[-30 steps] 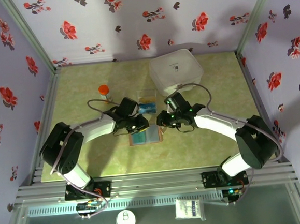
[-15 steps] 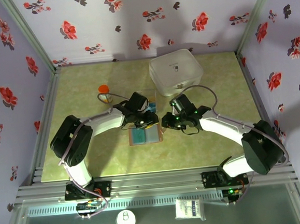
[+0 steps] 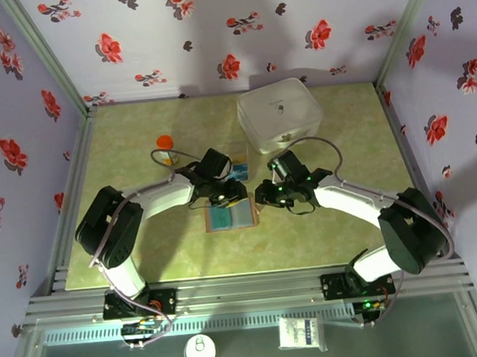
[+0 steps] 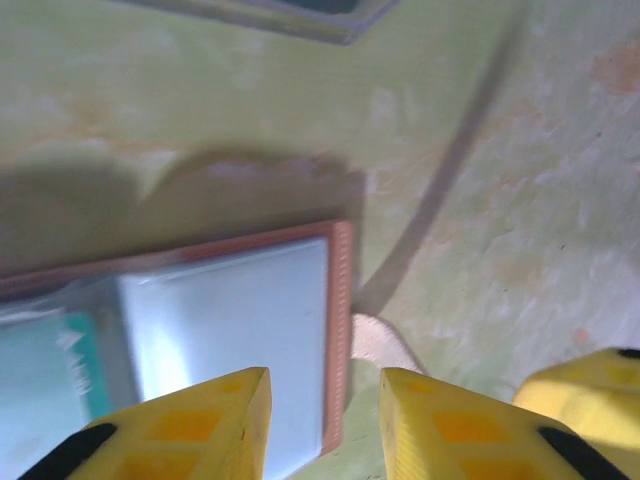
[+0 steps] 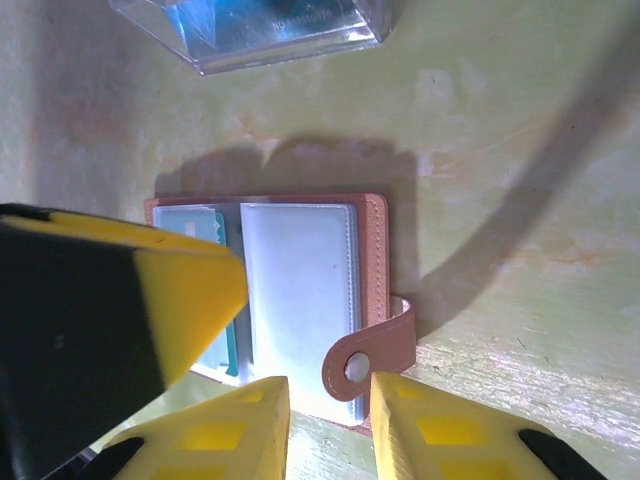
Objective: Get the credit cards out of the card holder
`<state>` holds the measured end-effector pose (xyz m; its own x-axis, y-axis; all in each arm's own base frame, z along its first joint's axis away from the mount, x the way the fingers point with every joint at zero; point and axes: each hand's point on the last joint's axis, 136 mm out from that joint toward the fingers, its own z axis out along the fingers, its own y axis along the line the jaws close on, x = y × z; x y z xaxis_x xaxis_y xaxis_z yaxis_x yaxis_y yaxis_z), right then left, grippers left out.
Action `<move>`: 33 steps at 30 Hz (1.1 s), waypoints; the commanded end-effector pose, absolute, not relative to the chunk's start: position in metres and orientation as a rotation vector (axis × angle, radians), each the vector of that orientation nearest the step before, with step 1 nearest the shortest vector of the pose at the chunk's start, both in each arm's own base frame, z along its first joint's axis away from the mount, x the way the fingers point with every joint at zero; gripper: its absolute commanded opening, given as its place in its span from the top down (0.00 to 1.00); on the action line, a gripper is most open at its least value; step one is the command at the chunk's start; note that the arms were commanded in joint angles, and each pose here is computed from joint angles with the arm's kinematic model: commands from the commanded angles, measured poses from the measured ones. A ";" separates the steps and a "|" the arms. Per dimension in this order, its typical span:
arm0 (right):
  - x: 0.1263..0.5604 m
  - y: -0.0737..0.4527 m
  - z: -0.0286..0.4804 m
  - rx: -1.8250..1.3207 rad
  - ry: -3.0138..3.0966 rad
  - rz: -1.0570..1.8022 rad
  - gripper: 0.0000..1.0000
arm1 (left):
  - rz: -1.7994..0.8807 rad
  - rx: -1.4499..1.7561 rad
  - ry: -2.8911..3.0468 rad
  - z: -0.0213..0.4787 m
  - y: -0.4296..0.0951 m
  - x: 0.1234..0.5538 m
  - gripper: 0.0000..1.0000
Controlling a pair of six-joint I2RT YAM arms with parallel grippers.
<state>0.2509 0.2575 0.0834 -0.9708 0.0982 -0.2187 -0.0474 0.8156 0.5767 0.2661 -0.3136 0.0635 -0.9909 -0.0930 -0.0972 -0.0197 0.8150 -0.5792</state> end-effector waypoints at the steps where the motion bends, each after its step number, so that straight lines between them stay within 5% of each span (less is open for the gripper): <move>1: 0.258 0.274 0.092 0.028 2.749 0.938 0.71 | -0.888 -0.106 2.849 0.069 -0.293 0.265 0.67; 17: 0.250 0.345 0.081 -0.144 2.833 0.952 0.72 | -0.850 -0.266 2.860 0.041 -0.227 0.247 0.80; 33: 0.242 0.372 0.051 -0.166 2.904 1.018 0.74 | -0.839 -0.282 2.887 0.022 -0.218 0.246 0.93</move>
